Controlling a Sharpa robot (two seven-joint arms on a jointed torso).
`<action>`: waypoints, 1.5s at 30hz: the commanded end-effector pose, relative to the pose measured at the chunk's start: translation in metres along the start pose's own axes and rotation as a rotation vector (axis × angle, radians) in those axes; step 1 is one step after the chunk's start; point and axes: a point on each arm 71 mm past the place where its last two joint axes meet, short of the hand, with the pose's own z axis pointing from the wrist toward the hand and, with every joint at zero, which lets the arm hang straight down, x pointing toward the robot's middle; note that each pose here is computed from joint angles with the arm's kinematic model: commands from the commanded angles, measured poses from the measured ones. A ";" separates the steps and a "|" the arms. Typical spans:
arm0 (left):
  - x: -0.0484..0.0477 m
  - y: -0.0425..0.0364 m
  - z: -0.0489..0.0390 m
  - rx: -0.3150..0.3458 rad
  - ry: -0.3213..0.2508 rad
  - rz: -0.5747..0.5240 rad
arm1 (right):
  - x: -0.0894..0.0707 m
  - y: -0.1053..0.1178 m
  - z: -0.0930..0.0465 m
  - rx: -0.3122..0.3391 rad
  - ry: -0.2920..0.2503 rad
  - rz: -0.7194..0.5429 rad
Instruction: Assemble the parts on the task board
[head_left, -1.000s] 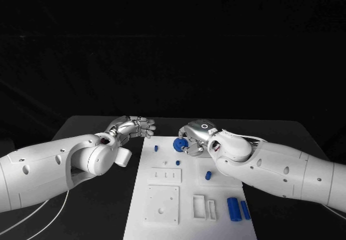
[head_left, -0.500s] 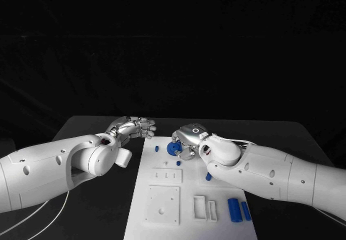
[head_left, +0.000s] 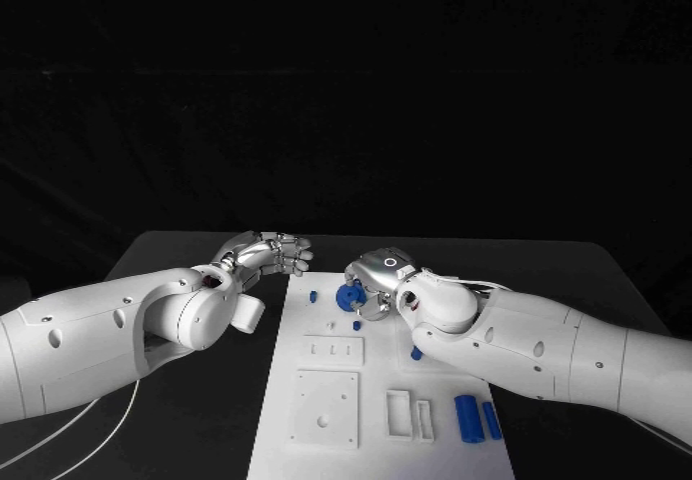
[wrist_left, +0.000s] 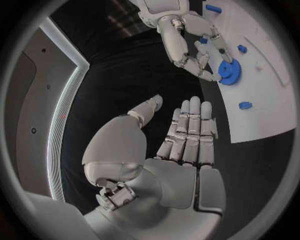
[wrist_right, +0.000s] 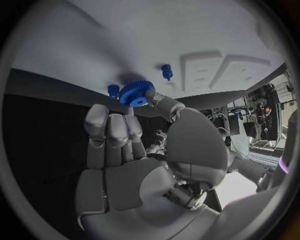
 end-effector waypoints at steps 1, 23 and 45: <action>0.0018 -0.0018 0.0005 0.013 0.014 0.003 | 0.002 0.001 0.001 0.002 0.017 -0.019; 0.0011 -0.0016 0.0002 0.012 0.012 0.003 | 0.005 0.000 0.001 0.021 0.035 0.011; 0.0019 -0.0017 0.0011 0.013 0.013 0.002 | 0.010 -0.006 0.000 0.043 0.088 0.064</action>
